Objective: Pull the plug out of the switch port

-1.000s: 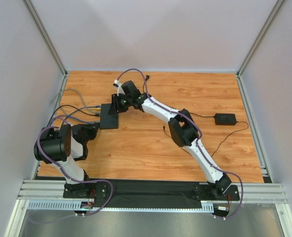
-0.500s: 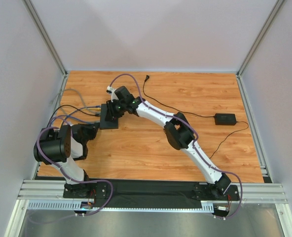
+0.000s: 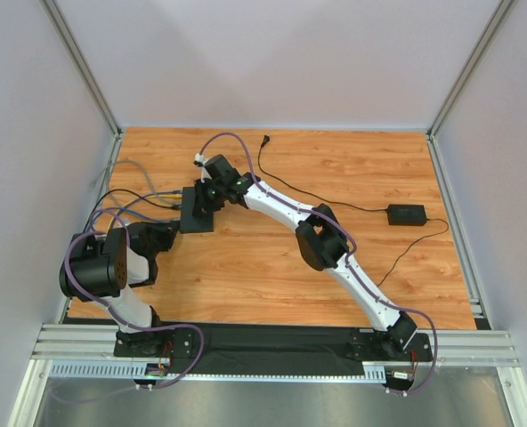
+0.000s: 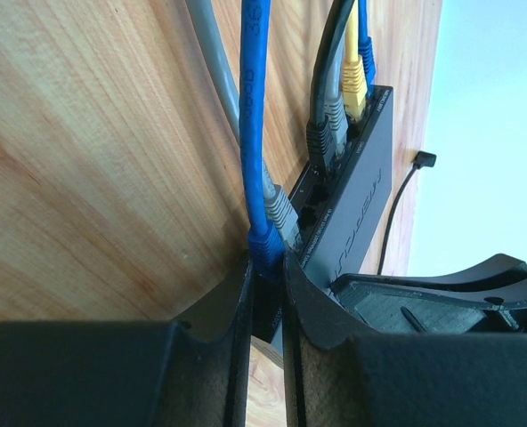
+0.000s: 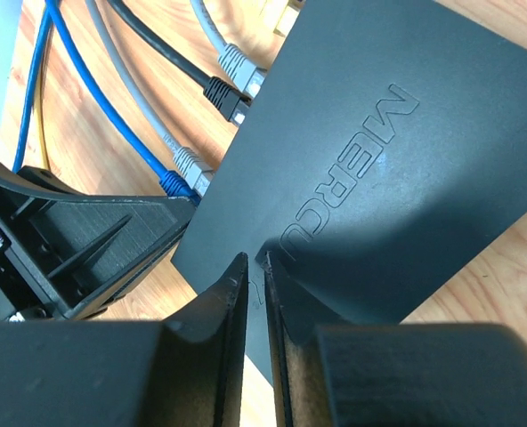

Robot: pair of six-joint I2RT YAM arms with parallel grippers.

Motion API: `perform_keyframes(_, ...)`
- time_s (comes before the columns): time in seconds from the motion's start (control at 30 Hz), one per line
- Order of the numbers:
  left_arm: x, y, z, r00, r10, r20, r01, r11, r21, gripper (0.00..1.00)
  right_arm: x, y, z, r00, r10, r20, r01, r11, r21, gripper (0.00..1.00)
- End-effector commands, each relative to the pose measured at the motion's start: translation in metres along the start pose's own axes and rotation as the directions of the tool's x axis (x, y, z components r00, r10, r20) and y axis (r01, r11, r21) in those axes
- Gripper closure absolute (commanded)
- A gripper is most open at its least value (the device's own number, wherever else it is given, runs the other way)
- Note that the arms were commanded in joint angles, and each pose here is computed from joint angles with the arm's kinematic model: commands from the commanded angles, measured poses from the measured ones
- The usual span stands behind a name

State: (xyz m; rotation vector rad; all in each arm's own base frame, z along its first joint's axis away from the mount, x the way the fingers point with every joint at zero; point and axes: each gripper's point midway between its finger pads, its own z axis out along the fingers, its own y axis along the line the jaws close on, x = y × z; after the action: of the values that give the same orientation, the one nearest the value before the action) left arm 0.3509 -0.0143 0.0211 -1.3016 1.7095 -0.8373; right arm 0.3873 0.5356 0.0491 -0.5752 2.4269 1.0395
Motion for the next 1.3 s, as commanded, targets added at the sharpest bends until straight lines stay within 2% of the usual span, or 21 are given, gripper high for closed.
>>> perform_keyframes(0.0, 0.003, 0.021, -0.003, 0.998, 0.064, -0.014, -0.065, 0.994, -0.092, 1.0, 0.048, -0.05, 0.017, 0.991, 0.069, -0.114, -0.049, 0.984, 0.171, 0.85)
perform_keyframes(0.3, -0.002, 0.023, -0.005, 0.999, 0.035, 0.017, -0.033, 0.993, -0.111, 1.0, 0.06, -0.064, 0.021, 0.978, 0.163, -0.127, -0.133, 0.966, 0.22, 0.97)
perform_keyframes(0.6, -0.009, 0.027, -0.01, 0.998, -0.034, 0.061, 0.036, 0.999, -0.039, 1.0, 0.059, -0.072, 0.016, 0.97, 0.209, -0.127, -0.177, 0.958, 0.224, 0.98)
perform_keyframes(0.63, -0.012, 0.019, -0.011, 0.997, -0.034, 0.072, 0.033, 0.999, 0.009, 1.0, 0.06, -0.071, 0.017, 0.969, 0.211, -0.128, -0.179, 0.958, 0.224, 0.98)
perform_keyframes(0.73, -0.011, 0.018, -0.01, 0.997, -0.053, 0.061, 0.051, 0.998, 0.037, 1.0, 0.06, -0.072, 0.016, 0.969, 0.214, -0.126, -0.182, 0.957, 0.227, 0.98)
perform_keyframes(0.83, -0.008, 0.024, -0.009, 0.997, -0.056, 0.05, 0.056, 0.998, 0.01, 1.0, 0.06, -0.071, 0.017, 0.969, 0.212, -0.125, -0.18, 0.957, 0.227, 0.98)
perform_keyframes(1.03, -0.018, 0.024, -0.019, 0.995, 0.034, 0.094, -0.03, 0.998, -0.051, 1.0, 0.058, -0.072, 0.017, 0.97, 0.211, -0.12, -0.18, 0.958, 0.224, 0.98)
perform_keyframes(1.1, -0.025, 0.012, -0.023, 0.991, 0.077, 0.111, -0.073, 0.997, -0.039, 1.0, 0.058, -0.072, 0.017, 0.97, 0.211, -0.119, -0.181, 0.958, 0.222, 0.98)
perform_keyframes(1.13, -0.024, 0.018, -0.024, 0.992, 0.086, 0.097, -0.077, 0.993, -0.086, 1.0, 0.058, -0.073, 0.017, 0.97, 0.212, -0.12, -0.182, 0.958, 0.223, 0.98)
perform_keyframes(1.27, -0.036, -0.008, -0.038, 0.978, 0.151, 0.143, -0.146, 0.988, -0.048, 1.0, 0.057, -0.073, 0.017, 0.97, 0.211, -0.118, -0.182, 0.959, 0.219, 0.98)
